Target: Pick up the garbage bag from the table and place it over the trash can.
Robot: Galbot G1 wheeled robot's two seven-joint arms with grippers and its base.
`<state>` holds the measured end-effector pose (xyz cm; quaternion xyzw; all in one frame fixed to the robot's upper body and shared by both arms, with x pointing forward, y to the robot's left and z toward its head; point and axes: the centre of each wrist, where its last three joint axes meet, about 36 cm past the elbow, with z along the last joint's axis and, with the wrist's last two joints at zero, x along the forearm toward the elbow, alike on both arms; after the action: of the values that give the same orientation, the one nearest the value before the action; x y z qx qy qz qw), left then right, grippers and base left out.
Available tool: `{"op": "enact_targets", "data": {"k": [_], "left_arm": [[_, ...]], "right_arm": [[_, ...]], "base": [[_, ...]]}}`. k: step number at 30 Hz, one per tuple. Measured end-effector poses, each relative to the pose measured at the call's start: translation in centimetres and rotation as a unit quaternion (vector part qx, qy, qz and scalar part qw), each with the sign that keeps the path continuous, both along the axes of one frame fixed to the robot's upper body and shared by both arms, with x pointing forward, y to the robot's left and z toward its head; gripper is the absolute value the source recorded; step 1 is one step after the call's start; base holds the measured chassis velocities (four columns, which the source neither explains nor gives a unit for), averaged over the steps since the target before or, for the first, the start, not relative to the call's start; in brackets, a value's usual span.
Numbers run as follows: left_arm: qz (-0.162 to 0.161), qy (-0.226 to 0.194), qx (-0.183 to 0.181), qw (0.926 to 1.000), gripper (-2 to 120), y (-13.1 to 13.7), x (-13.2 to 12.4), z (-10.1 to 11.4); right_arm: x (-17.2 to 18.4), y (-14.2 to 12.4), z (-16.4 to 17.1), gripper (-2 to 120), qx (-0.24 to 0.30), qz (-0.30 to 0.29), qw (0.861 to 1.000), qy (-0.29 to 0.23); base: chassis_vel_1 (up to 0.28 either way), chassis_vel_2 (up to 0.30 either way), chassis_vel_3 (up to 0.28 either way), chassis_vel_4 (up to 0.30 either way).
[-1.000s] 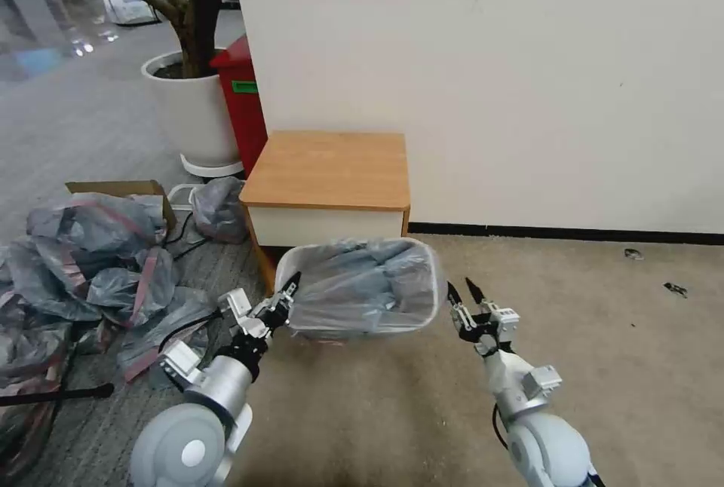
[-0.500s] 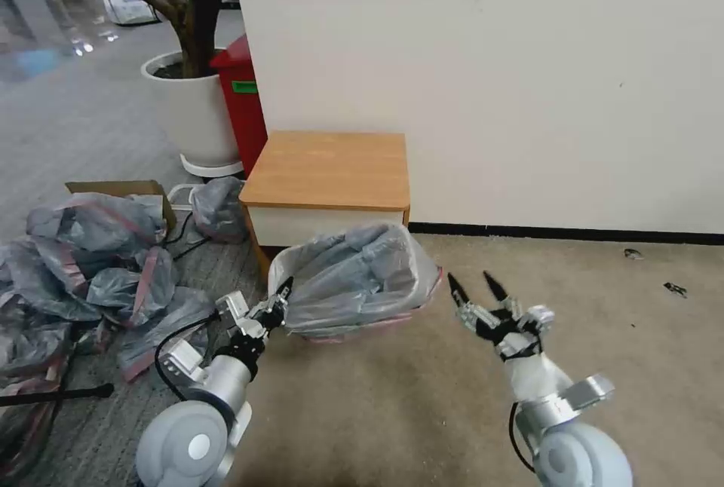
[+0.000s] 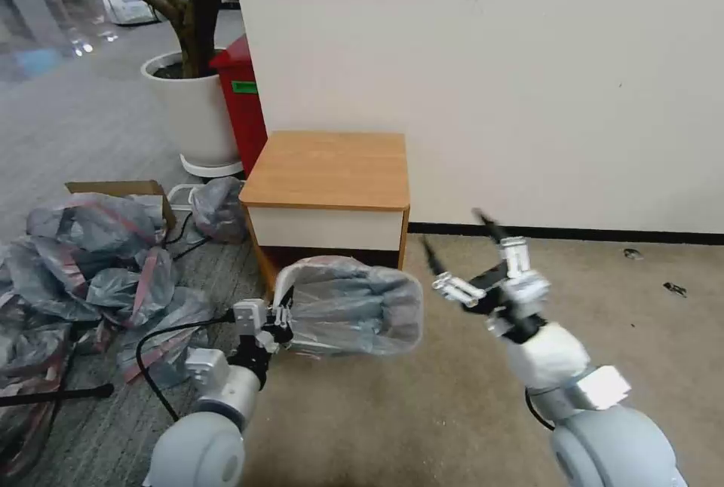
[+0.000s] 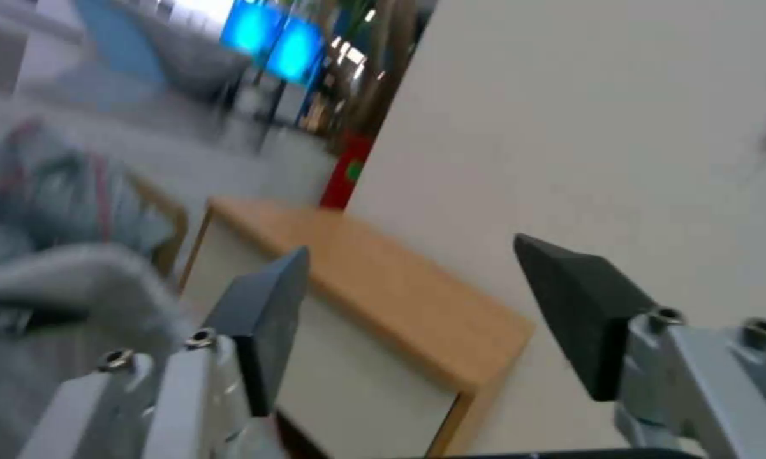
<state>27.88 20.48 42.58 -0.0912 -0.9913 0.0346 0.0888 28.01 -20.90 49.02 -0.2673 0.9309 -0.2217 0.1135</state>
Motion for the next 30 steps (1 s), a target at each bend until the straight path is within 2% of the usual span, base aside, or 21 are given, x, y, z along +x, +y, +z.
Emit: {"op": "enact_targets", "data": {"k": [3, 5, 8, 9, 11, 14, 16, 25, 30], "left_arm": [[-0.005, -0.007, 0.012, 0.9999, 5, -1.0, -0.8, 0.0], [-0.006, -0.009, 0.017, 0.9998, 5, -1.3, -1.0, -0.1], [-0.008, -0.016, 0.032, 0.9993, 5, -1.8, -1.4, -0.1], [-0.008, -0.016, 0.032, 0.9993, 5, -1.8, -1.4, -0.1], [-0.008, -0.018, 0.042, 0.9989, 5, -2.0, -1.6, -0.1], [-0.008, -0.022, 0.053, 0.9983, 5, -2.1, -1.8, -0.2], [-0.009, -0.029, 0.068, 0.9973, 5, -2.2, -1.9, -0.5], [-0.013, -0.029, 0.078, 0.9964, 5, -2.8, -2.1, -0.9], [-0.020, -0.033, 0.086, 0.9955, 5, -3.2, -2.3, -1.1]], "right_arm": [[-0.4, 1.6, -0.2, 47, -0.021, 0.005, 0.999, 0.048], [-0.5, 2.0, -0.3, 44, -0.024, 0.006, 0.997, 0.068], [-0.4, 3.1, -0.6, 31, -0.035, 0.004, 0.989, 0.141], [-0.4, 3.1, -0.6, 31, -0.035, 0.004, 0.989, 0.141], [-0.2, 3.5, -0.8, 21, -0.041, 0.009, 0.982, 0.184], [0.0, 3.8, -1.1, 13, -0.051, 0.014, 0.978, 0.201], [0.4, 4.0, -1.3, 2, -0.062, 0.019, 0.975, 0.212], [1.7, 4.7, -2.2, 0, -0.088, 0.032, 0.970, 0.223], [3.0, 5.5, -3.7, 0, -0.105, 0.036, 0.966, 0.233]], "base": [[0.000, 0.000, 0.000, 0.000], [0.000, 0.000, 0.000, 0.000], [0.000, 0.000, 0.000, 0.000], [0.000, 0.000, 0.000, 0.000], [0.000, 0.000, 0.000, 0.000], [0.000, 0.000, 0.000, 0.000], [0.000, 0.000, 0.000, 0.000], [0.000, 0.000, 0.000, 0.000], [0.000, 0.000, 0.000, 0.000]]}}
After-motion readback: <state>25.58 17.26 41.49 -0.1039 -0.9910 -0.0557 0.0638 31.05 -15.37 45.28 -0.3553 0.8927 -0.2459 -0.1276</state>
